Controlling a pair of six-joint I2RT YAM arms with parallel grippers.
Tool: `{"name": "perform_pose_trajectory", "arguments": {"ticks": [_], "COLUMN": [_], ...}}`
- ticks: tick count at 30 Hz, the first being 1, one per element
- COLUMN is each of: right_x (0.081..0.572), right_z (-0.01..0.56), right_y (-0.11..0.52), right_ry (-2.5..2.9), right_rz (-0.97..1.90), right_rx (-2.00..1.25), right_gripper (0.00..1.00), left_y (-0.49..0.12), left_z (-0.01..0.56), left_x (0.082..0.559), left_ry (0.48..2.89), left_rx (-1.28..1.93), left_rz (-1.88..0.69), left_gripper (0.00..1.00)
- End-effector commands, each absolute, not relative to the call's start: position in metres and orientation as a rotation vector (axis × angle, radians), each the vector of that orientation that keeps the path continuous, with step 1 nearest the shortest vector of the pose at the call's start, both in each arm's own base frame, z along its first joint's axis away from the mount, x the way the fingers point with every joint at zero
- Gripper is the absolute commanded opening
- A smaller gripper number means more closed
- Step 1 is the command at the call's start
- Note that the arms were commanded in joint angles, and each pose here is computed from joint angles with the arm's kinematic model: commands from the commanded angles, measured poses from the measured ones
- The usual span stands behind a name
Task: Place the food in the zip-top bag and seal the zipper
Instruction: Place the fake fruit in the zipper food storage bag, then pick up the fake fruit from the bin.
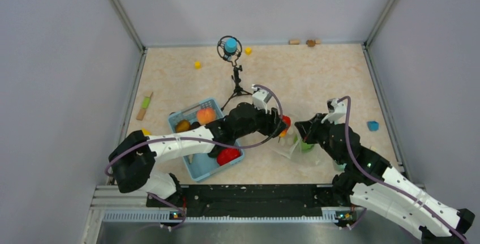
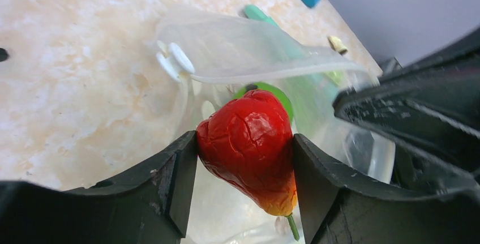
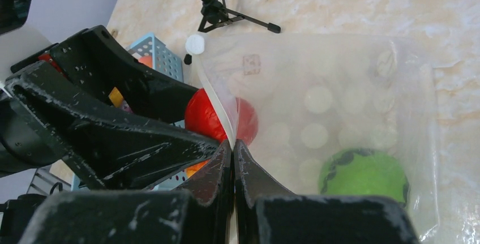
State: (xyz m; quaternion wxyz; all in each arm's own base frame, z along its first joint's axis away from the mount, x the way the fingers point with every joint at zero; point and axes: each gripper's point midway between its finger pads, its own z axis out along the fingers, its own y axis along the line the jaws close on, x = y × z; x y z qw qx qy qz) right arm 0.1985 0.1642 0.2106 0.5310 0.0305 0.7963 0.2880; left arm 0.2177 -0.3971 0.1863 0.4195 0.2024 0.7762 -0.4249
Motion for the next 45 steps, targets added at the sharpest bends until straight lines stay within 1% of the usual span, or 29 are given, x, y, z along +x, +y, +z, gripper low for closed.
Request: {"name": "perform_pose_trajectory", "arguments": {"ticks": [1, 5, 6, 8, 12, 14, 15, 20, 25, 30, 34, 39, 40, 43, 45], "right_x": [0.201, 0.201, 0.200, 0.200, 0.200, 0.200, 0.200, 0.200, 0.201, 0.202, 0.203, 0.205, 0.205, 0.205, 0.206], "right_z": [0.235, 0.235, 0.236, 0.236, 0.237, 0.237, 0.237, 0.236, 0.233, 0.231, 0.229, 0.228, 0.228, 0.227, 0.226], "right_y": [0.168, 0.168, 0.168, 0.168, 0.168, 0.168, 0.168, 0.168, 0.167, 0.168, 0.167, 0.165, 0.165, 0.165, 0.165], "right_ry": [1.837, 1.837, 1.834, 1.835, 1.831, 1.831, 1.831, 1.834, 1.839, 1.849, 1.854, 1.853, 1.852, 1.854, 1.858], "right_rz": [0.740, 0.745, 0.748, 0.749, 0.751, 0.750, 0.749, 0.745, 0.733, 0.718, 0.706, 0.691, 0.689, 0.683, 0.680], "right_rx": [0.085, 0.084, 0.084, 0.083, 0.083, 0.083, 0.083, 0.078, 0.075, 0.072, 0.072, 0.075, 0.076, 0.076, 0.076], "right_gripper": [0.00, 0.00, 0.00, 0.00, 0.00, 0.00, 0.00, 0.00, 0.00, 0.00, 0.00, 0.00, 0.00, 0.00, 0.00], "left_y": [-0.410, -0.415, -0.416, -0.417, -0.419, -0.418, -0.418, -0.415, -0.409, -0.385, -0.356, -0.303, -0.289, -0.249, -0.226], "left_z": [0.218, 0.207, 0.207, 0.206, 0.208, 0.208, 0.209, 0.213, 0.220, 0.224, 0.216, 0.190, 0.182, 0.160, 0.152], "left_x": [0.245, 0.249, 0.248, 0.247, 0.243, 0.239, 0.238, 0.225, 0.203, 0.195, 0.192, 0.194, 0.194, 0.192, 0.193], "left_ry": [1.847, 1.887, 1.888, 1.890, 1.884, 1.888, 1.889, 1.896, 1.877, 1.862, 1.890, 1.986, 2.003, 2.049, 2.036], "left_rx": [0.355, 0.350, 0.349, 0.358, 0.385, 0.399, 0.402, 0.411, 0.458, 0.428, 0.364, 0.184, 0.141, 0.009, -0.090], "left_rz": [-1.006, -0.973, -0.975, -0.980, -0.994, -0.997, -0.998, -1.026, -1.075, -1.057, -1.005, -0.854, -0.811, -0.704, -0.657], "left_gripper": [0.25, 0.41, 0.48, 0.59, 0.77, 0.85, 0.87, 0.88, 0.89, 0.89, 0.89, 0.90, 0.91, 0.96, 0.97]}}
